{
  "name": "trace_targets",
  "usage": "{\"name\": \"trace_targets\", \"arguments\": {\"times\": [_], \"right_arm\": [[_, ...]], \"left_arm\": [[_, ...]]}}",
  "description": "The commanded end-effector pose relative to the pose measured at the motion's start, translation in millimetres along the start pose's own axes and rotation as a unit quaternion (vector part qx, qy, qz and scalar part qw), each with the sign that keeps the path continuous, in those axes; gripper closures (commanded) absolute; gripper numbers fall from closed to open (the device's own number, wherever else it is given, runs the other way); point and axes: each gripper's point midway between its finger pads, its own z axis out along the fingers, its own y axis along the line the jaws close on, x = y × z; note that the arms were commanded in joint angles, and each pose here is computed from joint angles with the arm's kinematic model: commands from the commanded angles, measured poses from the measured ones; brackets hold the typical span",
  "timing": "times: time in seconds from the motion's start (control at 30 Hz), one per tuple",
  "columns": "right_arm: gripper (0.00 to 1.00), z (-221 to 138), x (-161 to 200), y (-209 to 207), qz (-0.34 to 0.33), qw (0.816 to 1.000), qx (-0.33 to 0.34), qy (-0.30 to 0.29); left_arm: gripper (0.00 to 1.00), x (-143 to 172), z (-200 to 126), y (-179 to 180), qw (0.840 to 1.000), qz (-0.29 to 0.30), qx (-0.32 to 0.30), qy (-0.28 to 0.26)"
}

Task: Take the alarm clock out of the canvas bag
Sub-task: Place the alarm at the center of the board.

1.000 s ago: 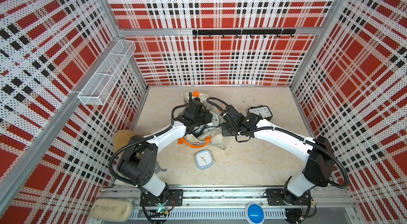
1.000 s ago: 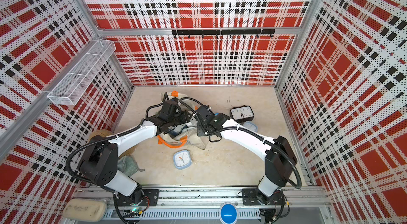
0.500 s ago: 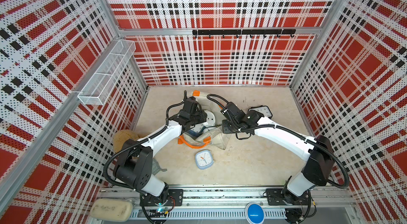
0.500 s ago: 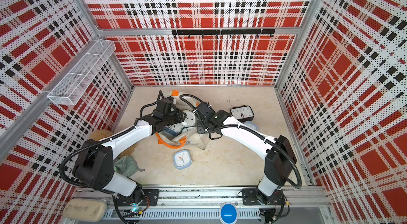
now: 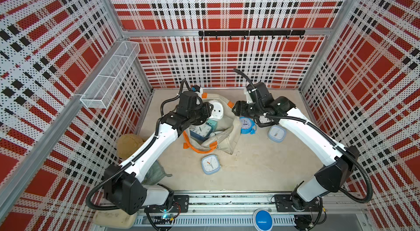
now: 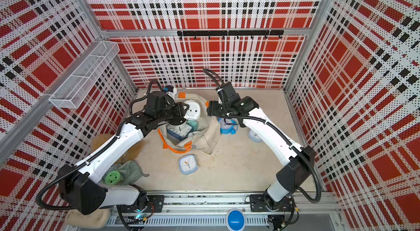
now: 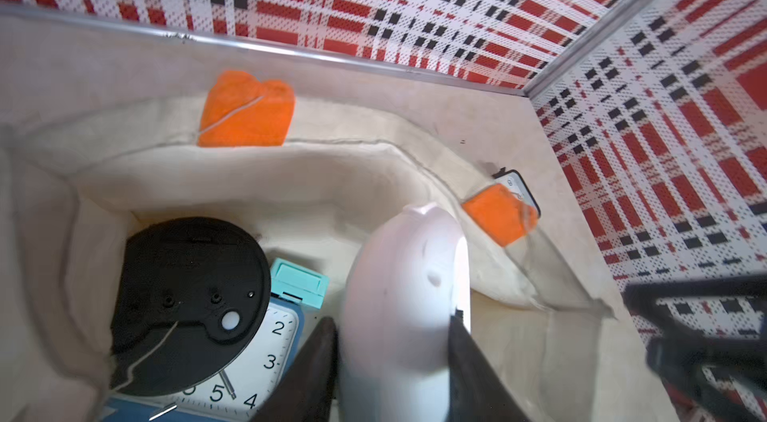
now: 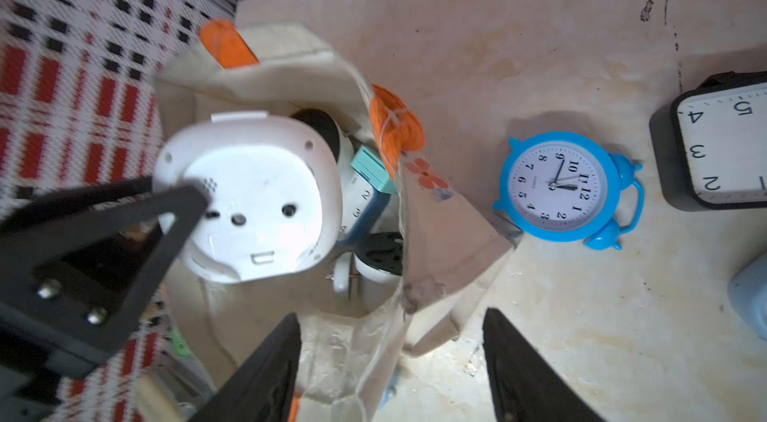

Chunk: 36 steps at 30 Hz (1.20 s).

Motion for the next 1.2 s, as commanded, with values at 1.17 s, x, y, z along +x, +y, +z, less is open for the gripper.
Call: {"name": "trace_targets", "arguments": {"times": [1.17], "right_arm": [[0.21, -39.3, 46.5, -74.3, 0.424, 0.882, -0.087, 0.188]], "left_arm": [[0.47, -5.1, -2.7, -144.8, 0.865, 0.486, 0.001, -0.129]]}}
